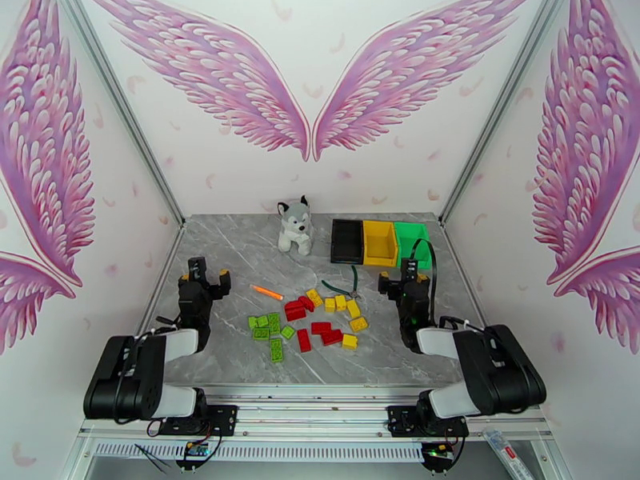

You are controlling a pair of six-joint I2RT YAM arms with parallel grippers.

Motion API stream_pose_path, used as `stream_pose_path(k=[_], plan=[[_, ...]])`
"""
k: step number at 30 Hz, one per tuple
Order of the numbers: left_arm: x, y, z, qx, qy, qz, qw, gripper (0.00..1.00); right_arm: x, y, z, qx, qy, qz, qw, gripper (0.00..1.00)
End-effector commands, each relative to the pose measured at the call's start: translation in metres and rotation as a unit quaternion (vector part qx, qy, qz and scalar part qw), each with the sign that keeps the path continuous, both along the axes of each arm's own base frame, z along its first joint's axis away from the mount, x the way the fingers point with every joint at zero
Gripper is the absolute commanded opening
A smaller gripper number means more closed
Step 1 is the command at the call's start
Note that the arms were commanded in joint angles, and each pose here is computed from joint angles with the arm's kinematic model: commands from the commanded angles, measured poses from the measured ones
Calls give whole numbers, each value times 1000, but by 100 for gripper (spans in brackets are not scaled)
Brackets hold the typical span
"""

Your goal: Sort the legos into containers by color

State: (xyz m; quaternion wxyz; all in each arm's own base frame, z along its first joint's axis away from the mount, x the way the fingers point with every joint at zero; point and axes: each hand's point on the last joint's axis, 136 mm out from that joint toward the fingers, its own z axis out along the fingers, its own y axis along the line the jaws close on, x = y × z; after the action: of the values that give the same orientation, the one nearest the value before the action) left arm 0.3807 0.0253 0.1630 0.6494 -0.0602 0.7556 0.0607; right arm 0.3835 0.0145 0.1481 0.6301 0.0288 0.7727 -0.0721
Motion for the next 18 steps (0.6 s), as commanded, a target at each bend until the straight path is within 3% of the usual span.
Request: stream_pose_path(k=[1, 5, 8, 10, 14, 16, 18], plan=[[-14, -7, 25, 9, -26, 9, 1000, 99, -13, 3, 20, -17, -9, -15, 1000, 99], [-29, -20, 62, -42, -63, -8, 997, 99, -28, 6, 50, 74, -19, -27, 997, 99], [-45, -18, 91, -133, -106, -2, 985, 99, -40, 10, 70, 136, 10, -22, 990, 99], [-56, -12, 100, -210, -117, 14, 971, 99, -49, 17, 82, 177, 23, -7, 984, 99], [-64, -24, 113, -312, -133, -27, 940, 99, -64, 44, 88, 239, 38, 68, 968, 99], [-62, -26, 104, -360, -130, -23, 923, 99, -70, 58, 88, 247, 54, 106, 962, 97], [-62, -16, 75, -426, -107, 27, 898, 99, -73, 67, 86, 253, 83, 123, 956, 89]])
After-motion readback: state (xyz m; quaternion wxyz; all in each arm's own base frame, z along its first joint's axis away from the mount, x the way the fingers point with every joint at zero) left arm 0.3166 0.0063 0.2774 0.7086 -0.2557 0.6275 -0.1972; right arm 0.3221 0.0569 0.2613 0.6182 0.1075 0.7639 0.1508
